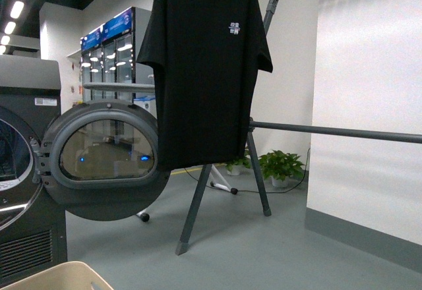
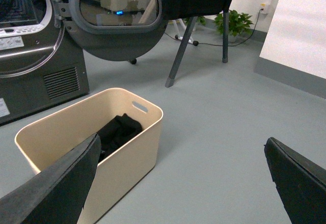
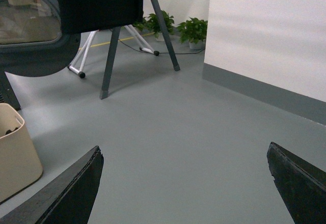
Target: Move hamper under clothes hanger
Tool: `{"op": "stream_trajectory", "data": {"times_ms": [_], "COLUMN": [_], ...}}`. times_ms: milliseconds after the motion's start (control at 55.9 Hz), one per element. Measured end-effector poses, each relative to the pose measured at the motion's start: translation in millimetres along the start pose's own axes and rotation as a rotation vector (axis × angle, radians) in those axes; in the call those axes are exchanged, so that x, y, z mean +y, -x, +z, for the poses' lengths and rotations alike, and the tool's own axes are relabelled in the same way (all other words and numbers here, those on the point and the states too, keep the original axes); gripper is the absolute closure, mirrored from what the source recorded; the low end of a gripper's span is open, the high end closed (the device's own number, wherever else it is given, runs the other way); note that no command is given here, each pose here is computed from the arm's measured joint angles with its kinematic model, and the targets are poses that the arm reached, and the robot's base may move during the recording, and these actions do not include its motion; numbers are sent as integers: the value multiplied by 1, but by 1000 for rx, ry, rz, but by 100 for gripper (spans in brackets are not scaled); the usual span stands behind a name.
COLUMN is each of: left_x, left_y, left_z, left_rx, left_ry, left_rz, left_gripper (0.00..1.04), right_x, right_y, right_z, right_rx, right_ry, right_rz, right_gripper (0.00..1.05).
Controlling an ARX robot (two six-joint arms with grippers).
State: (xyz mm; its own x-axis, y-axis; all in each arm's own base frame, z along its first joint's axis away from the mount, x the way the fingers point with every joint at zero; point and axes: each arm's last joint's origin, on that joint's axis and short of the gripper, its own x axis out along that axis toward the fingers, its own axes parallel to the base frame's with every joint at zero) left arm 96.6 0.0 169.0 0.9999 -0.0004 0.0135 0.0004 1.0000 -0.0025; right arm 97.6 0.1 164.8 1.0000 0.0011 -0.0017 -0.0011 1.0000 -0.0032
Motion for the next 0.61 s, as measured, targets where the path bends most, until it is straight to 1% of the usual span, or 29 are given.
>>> {"op": "stream_trajectory", "data": {"times_ms": [609], "left_x": [0], "left_y": [0], "left_z": [0], "left_rx": [1], "left_ry": [0], "left_rz": [-1], "left_gripper": [7], "right_x": [0], "right_y": [0], "right_z": [0], "right_rx": [0], "right_ry": [0], "right_rz": [0], "right_gripper": [8]}}
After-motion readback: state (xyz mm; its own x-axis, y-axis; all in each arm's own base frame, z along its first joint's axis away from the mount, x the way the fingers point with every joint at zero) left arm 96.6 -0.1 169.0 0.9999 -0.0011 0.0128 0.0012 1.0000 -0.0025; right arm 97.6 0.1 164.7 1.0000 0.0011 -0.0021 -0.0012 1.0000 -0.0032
